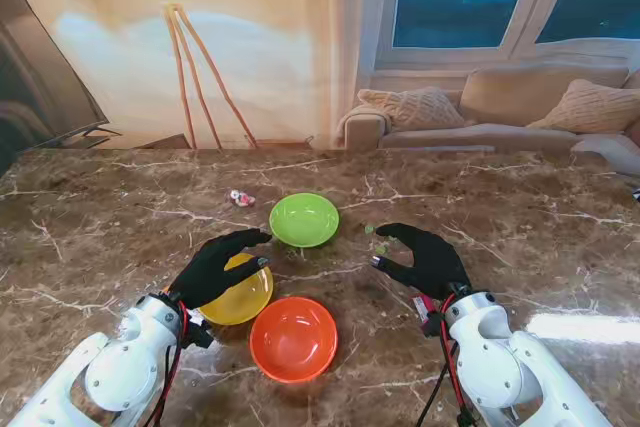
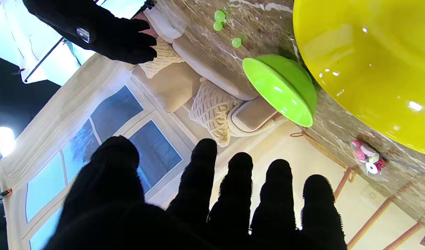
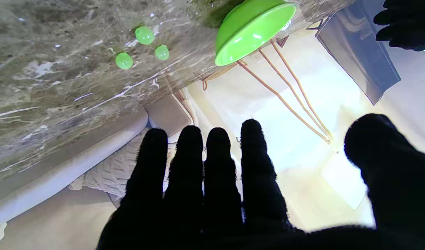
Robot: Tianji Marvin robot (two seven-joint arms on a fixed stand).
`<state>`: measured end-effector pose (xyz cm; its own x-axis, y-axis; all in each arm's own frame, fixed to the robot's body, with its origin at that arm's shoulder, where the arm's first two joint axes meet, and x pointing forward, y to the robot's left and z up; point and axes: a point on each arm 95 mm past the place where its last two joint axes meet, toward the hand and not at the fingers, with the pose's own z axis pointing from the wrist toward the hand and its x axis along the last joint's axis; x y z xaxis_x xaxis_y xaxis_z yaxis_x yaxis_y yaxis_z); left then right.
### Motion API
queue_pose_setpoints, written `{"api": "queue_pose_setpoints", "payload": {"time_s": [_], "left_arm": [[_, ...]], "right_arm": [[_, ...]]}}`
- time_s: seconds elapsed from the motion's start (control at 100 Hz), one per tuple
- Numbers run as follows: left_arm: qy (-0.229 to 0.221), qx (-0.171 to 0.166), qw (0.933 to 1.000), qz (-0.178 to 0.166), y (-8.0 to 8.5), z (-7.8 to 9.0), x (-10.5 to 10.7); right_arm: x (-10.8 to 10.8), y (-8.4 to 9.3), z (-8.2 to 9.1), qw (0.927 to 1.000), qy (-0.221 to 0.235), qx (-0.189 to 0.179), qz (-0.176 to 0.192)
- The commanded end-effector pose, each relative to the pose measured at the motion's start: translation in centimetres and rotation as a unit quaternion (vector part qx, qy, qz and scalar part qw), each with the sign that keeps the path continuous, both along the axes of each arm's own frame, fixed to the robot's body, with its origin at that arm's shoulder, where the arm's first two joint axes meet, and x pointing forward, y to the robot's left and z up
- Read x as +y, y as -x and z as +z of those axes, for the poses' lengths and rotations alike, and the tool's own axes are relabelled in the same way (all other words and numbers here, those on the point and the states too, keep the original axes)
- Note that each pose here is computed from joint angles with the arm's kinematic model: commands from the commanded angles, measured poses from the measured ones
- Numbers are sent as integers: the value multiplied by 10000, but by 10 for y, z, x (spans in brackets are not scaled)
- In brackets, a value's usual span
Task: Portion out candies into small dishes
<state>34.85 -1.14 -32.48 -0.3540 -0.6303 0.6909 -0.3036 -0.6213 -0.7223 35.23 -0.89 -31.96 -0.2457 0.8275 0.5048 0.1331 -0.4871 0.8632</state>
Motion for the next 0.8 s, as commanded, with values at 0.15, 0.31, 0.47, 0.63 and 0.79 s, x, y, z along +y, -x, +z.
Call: {"api": "queue_pose_setpoints", "payload": {"time_s": [0.15, 0.31, 0.47, 0.63, 0.79], "left_arm": [[-11, -5, 10000, 36, 3, -2, 2], [-9, -12, 10000, 40, 2, -3, 5], [-11, 15, 9999, 99, 2, -4, 8], [-39, -21, 9999, 99, 2, -2, 8], [-48, -19, 9999, 101, 1, -2, 6]], "right_arm": [[0, 4, -6, 9997, 85, 226, 22], [-3, 2, -3, 9994, 269, 223, 45], [-3, -7, -1, 9990, 350, 263, 10], [-7, -21, 0, 9975, 624, 325, 73], [-11, -41, -6, 9954, 886, 363, -58]]}}
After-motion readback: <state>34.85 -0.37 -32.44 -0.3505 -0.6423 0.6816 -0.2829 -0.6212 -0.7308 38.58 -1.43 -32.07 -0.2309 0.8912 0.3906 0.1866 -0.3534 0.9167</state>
